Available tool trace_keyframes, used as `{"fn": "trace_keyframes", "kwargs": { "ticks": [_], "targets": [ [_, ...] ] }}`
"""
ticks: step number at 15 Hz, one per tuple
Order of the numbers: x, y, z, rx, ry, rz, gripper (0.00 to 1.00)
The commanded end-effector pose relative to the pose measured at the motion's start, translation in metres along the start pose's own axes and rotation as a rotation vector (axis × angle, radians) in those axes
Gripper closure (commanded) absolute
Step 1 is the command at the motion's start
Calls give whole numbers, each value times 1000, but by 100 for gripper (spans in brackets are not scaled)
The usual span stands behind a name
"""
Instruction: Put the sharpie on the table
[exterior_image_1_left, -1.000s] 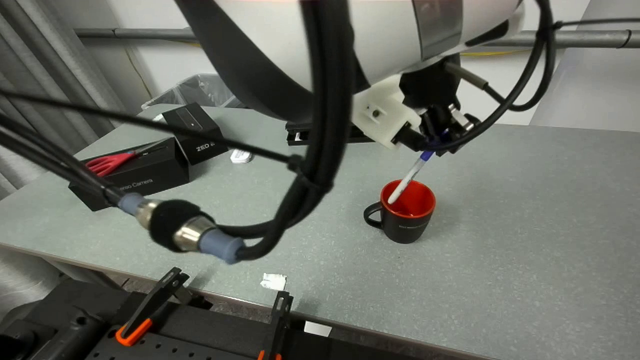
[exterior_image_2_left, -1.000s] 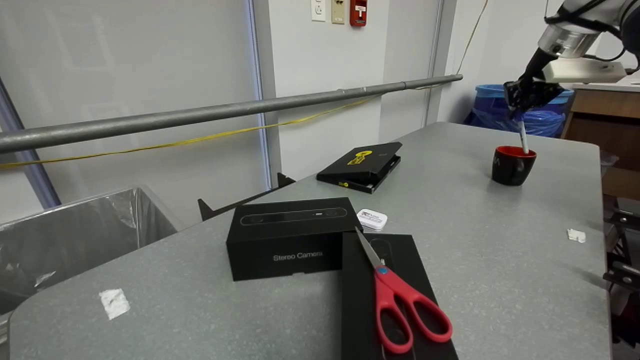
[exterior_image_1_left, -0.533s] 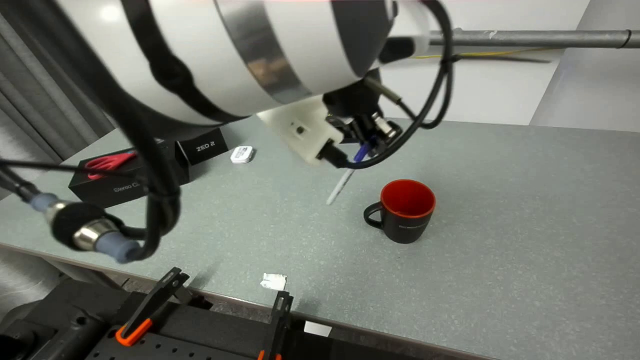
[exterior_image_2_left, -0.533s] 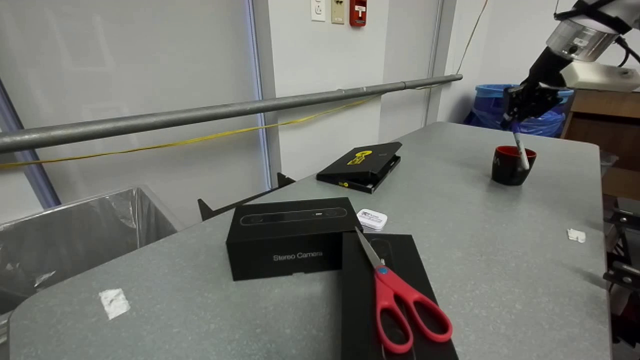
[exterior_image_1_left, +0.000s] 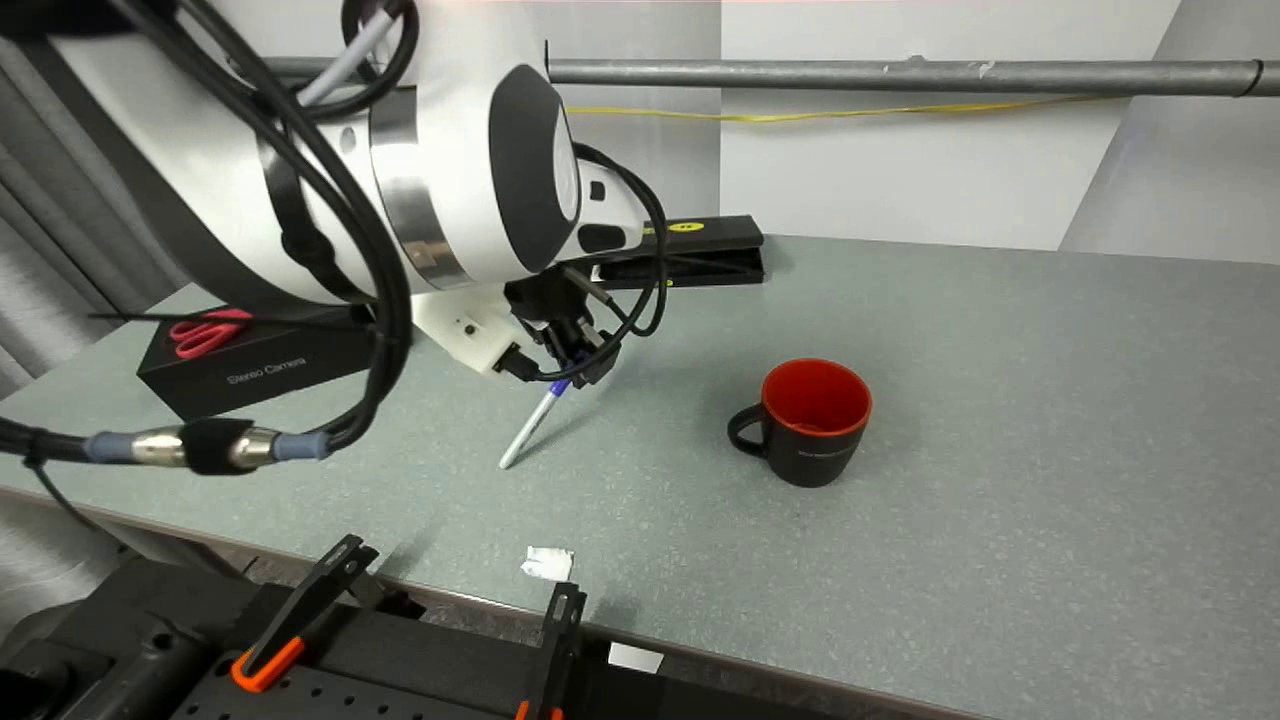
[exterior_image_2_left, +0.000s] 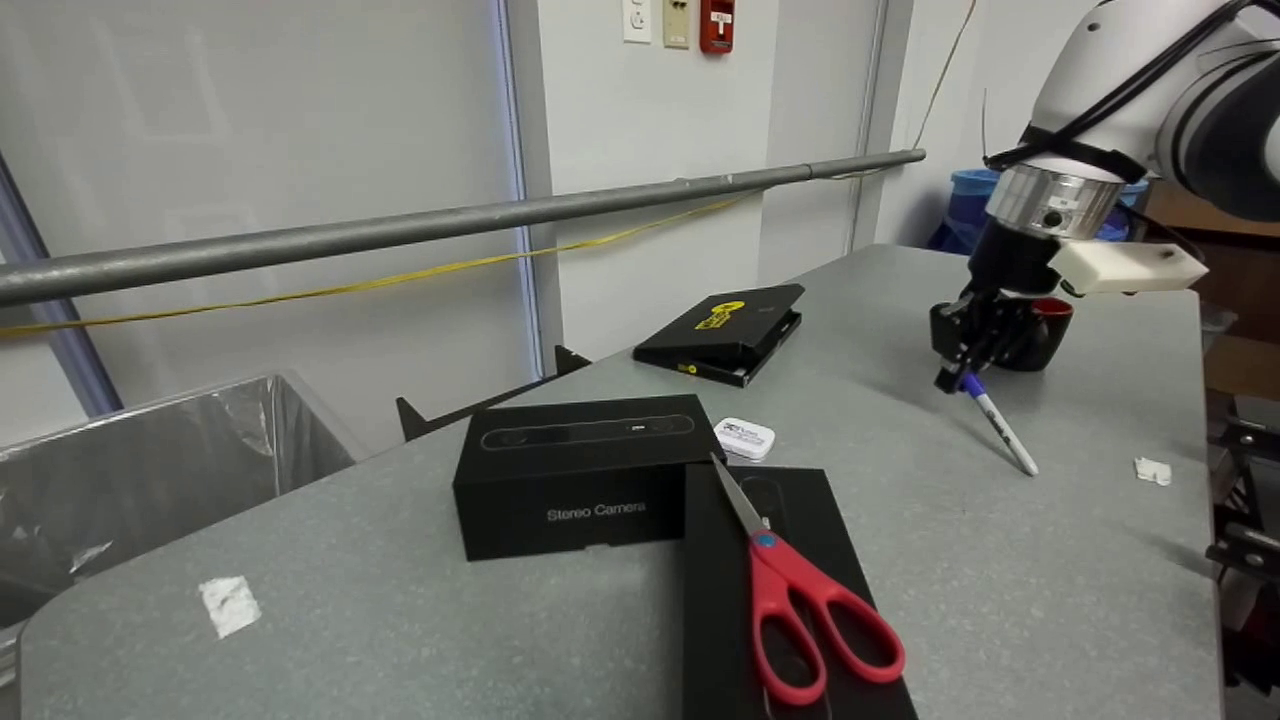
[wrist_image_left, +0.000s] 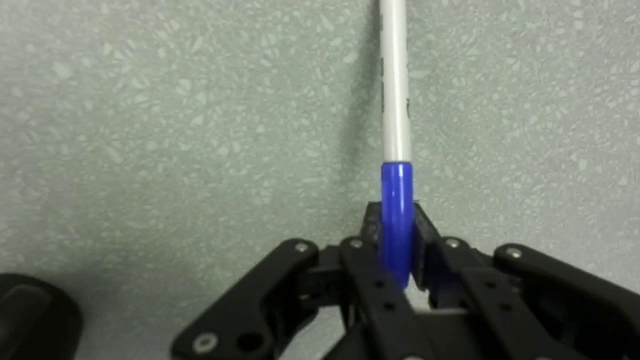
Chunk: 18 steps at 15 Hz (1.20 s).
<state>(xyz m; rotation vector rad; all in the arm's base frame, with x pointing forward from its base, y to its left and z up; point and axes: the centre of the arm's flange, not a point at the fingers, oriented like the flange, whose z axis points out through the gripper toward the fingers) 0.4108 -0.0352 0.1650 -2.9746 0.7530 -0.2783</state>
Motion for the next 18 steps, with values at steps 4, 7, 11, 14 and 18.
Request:
{"fn": "trace_keyframes", "kwargs": {
  "ticks": [4, 7, 11, 14, 18],
  "targets": [
    [52, 6, -23, -44, -14, -66, 40],
    [60, 12, -27, -51, 4, -72, 16],
    [68, 17, -33, -53, 8, -76, 0],
    [65, 19, -25, -45, 0, -74, 0],
    [66, 18, -29, -52, -11, -86, 0]
  ]
}}
